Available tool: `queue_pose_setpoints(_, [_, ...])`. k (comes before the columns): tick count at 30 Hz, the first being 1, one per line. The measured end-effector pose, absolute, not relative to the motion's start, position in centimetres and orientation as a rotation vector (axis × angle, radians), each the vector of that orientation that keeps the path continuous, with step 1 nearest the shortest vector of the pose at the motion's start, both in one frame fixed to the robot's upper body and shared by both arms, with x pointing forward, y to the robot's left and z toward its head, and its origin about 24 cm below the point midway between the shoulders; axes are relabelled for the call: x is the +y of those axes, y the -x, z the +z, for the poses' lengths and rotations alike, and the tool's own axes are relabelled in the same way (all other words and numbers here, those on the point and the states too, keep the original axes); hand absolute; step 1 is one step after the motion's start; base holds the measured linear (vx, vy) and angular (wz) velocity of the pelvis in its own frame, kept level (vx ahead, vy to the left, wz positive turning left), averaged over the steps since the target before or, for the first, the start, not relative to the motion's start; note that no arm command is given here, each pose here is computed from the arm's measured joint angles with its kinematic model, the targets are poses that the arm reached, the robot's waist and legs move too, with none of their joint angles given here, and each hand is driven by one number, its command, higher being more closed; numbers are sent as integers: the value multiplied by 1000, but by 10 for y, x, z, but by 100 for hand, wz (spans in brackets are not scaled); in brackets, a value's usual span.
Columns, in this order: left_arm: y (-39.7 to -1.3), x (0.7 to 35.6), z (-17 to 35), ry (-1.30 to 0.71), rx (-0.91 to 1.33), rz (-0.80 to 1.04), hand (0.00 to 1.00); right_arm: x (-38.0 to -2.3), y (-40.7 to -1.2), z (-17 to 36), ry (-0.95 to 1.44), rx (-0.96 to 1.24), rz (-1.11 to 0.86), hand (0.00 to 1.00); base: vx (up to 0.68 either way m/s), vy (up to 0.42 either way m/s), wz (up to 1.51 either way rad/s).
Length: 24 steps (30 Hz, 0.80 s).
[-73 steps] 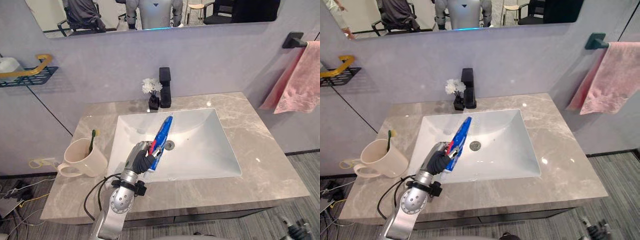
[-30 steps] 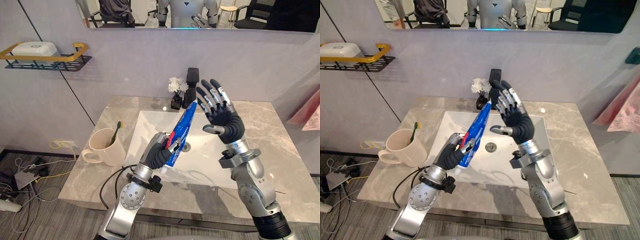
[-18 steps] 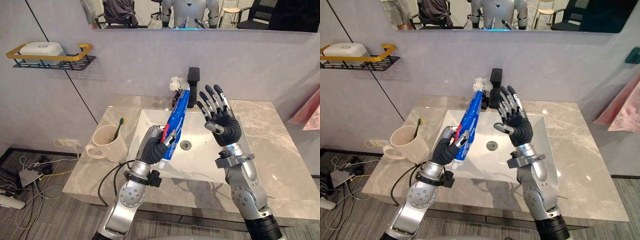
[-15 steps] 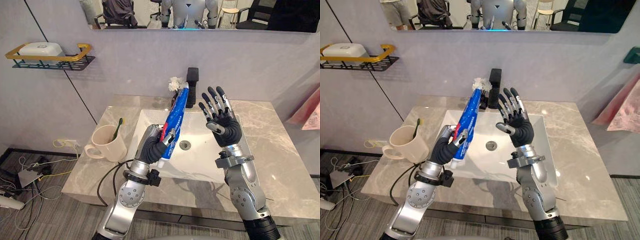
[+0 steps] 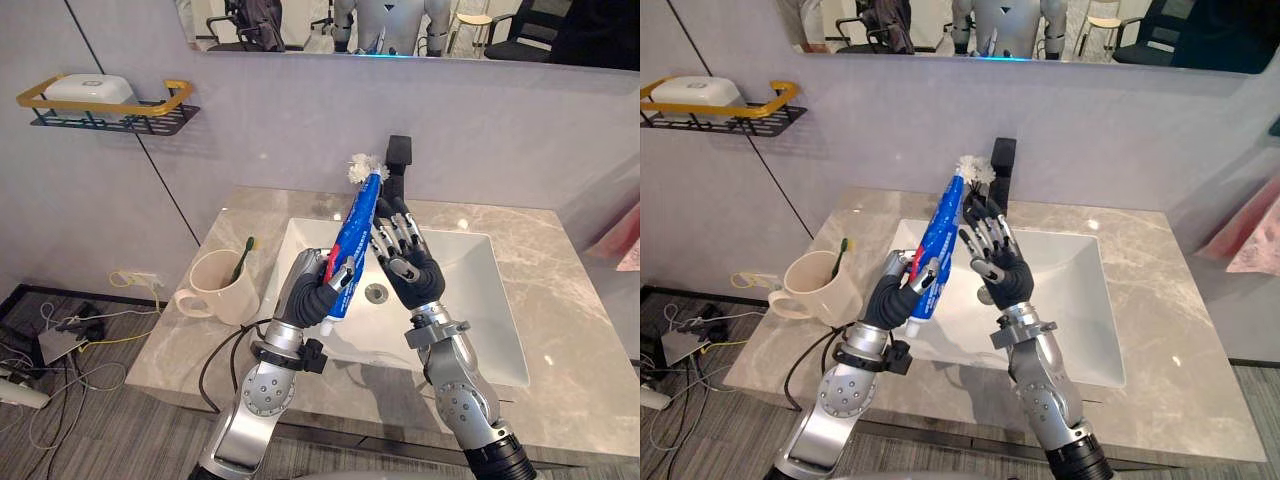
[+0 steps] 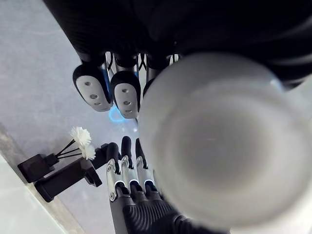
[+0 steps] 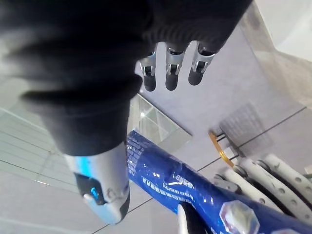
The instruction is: Organize washtable
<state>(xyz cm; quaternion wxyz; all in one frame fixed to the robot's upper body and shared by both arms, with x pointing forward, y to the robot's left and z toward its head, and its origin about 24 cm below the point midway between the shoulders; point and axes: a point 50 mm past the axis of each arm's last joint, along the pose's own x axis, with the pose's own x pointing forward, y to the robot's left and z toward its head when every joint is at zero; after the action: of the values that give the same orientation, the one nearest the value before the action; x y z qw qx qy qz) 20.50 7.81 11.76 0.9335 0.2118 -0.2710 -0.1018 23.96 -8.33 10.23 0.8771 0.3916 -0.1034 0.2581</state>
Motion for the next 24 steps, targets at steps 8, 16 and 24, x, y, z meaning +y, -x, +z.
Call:
queue_pose_setpoints(8, [-204,67,103,-434,-505,-270,100,-69,-245,109,-851,-208,609,0,-43,3,0])
queue_pose_setpoints(16, [-202,63,100,-430,-499,-293,100,-64,-252,114,-857,-196,646,100,-30,6,1])
queue_pose_setpoints(24, [-203,66,93,-438,-480,-300,100,-65,-256,117,-816,-182,672,100,-2,4,1])
